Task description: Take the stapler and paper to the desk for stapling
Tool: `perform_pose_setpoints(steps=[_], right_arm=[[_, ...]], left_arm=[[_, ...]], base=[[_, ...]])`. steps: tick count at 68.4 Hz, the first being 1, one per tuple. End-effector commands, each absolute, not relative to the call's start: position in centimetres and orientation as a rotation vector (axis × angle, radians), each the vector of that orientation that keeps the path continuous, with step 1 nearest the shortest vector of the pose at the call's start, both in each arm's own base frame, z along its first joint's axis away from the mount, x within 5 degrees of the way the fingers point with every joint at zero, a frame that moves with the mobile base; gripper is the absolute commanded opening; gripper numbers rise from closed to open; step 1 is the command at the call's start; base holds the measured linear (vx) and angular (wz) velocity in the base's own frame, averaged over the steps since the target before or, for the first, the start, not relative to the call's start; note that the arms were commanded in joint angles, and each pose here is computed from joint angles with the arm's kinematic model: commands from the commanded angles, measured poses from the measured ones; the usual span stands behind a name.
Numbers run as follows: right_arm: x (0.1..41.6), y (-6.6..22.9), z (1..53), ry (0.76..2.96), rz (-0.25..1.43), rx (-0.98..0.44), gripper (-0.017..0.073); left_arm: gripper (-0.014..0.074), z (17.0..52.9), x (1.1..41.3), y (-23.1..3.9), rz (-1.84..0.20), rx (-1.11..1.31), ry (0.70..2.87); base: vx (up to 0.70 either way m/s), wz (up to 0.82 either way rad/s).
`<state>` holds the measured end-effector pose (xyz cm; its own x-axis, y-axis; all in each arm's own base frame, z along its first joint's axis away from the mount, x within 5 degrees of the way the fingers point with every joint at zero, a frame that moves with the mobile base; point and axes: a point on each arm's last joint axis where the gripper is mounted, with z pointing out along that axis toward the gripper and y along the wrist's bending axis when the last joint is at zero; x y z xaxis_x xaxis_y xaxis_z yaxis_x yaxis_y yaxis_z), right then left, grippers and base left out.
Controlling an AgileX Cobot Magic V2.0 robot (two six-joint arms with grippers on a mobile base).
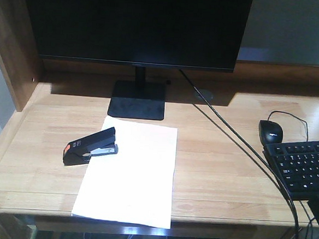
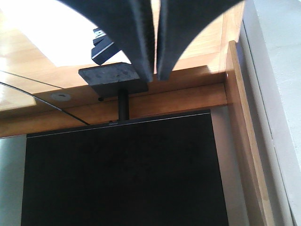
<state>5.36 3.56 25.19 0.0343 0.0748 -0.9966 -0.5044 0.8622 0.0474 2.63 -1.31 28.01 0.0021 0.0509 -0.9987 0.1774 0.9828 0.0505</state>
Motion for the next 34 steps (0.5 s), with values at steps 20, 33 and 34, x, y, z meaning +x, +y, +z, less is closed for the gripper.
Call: perform_pose_setpoints(steps=[20, 33, 34], right_arm=[[5.43, 3.39, 26.04, 1.453, 0.408, -0.374, -0.0009], [5.43, 3.39, 26.04, 1.453, 0.408, -0.374, -0.0009], [5.43, 3.39, 26.04, 1.453, 0.408, -0.374, -0.0009]], left_arm=[[-0.0006, 29.28, 2.32, -1.17, -0.102, 0.15, 1.478], [-0.0006, 28.96, 2.53, -1.04, -0.067, 0.156, 1.478], [-0.0006, 28.91, 2.59, -0.98, -0.053, 0.157, 1.474]], base=[[0.0, 0.0], [0.0, 0.0], [0.0, 0.0]])
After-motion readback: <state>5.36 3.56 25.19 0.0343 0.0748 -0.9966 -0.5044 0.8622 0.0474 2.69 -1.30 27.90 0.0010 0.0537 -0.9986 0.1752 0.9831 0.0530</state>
